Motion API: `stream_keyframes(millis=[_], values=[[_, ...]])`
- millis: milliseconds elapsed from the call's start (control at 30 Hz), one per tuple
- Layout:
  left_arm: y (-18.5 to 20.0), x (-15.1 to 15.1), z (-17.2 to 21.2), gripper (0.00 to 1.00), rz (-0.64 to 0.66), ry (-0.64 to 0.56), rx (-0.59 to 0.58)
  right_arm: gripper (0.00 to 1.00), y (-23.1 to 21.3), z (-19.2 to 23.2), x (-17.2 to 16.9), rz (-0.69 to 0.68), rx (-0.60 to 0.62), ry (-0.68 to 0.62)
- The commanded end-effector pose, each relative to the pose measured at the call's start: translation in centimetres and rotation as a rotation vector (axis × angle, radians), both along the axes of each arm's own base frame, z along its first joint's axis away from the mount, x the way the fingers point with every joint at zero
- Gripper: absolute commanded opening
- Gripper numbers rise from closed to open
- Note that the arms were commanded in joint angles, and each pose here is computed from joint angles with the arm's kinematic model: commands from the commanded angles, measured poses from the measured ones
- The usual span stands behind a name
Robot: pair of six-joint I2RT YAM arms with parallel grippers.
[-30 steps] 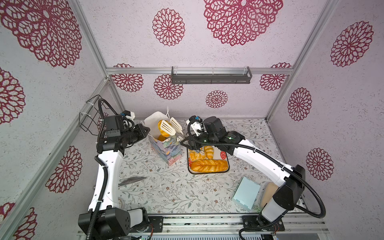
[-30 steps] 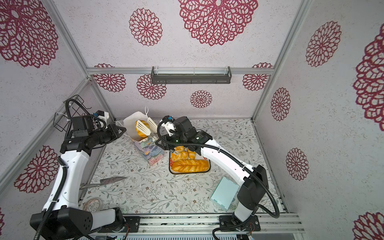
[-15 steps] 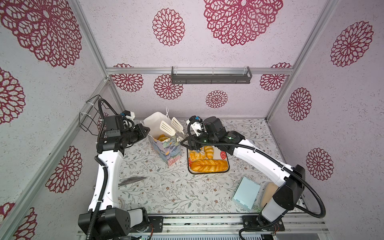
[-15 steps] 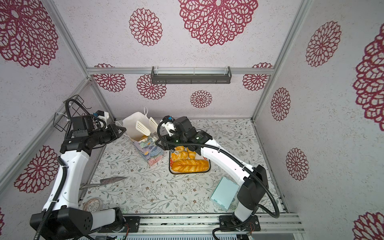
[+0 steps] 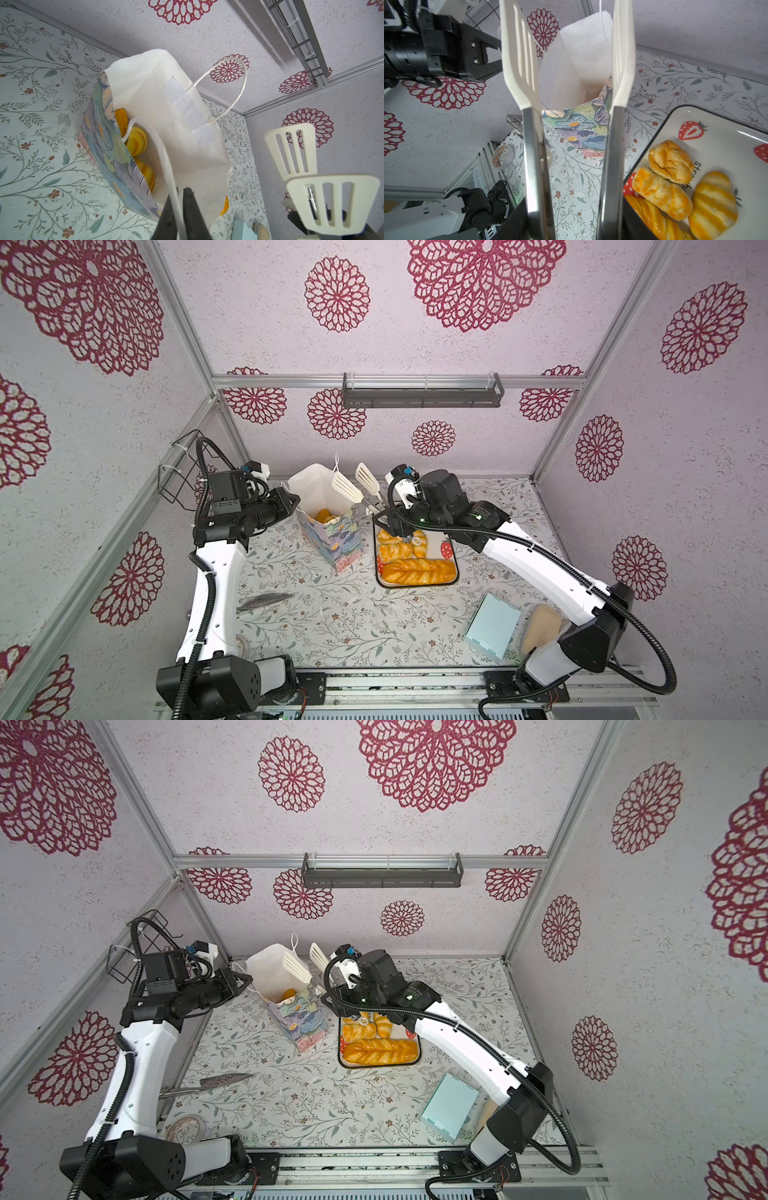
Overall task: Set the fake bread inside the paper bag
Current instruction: 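Withdraw the empty tongs from the bag back over the tray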
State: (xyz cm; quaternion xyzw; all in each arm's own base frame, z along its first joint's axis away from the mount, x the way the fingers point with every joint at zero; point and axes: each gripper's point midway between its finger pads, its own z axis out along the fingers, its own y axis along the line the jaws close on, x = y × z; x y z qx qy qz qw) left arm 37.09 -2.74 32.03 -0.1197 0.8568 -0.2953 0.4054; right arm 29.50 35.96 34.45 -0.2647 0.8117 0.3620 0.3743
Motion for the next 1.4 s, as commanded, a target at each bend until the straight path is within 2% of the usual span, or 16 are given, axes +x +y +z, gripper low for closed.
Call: stream_keyframes(millis=[0, 300, 700, 1033, 1367], values=[[0.1, -0.2, 0.3, 0.11, -0.002, -0.012, 0.006, 0.54, -2.3, 3.0, 0.6, -0.056, 0.053, -0.078], [0.0, -0.2, 0.3, 0.11, -0.002, -0.009, 0.000, 0.53, -6.7, 0.9, 2.3, -0.178, 0.033, -0.018], [0.0, -0.1, 0.5, 0.11, -0.002, -0.008, 0.002, 0.53, -12.9, -6.4, 2.7, -0.359, -0.099, 0.107], [0.0, 0.3, 0.4, 0.11, -0.004, -0.006, -0.006, 0.53, -14.7, -10.7, 2.6, -0.400, -0.187, 0.188], [-0.1, 0.5, 0.2, 0.11, -0.005, 0.001, -0.011, 0.52, -15.6, -13.8, 2.7, -0.425, -0.224, 0.253]])
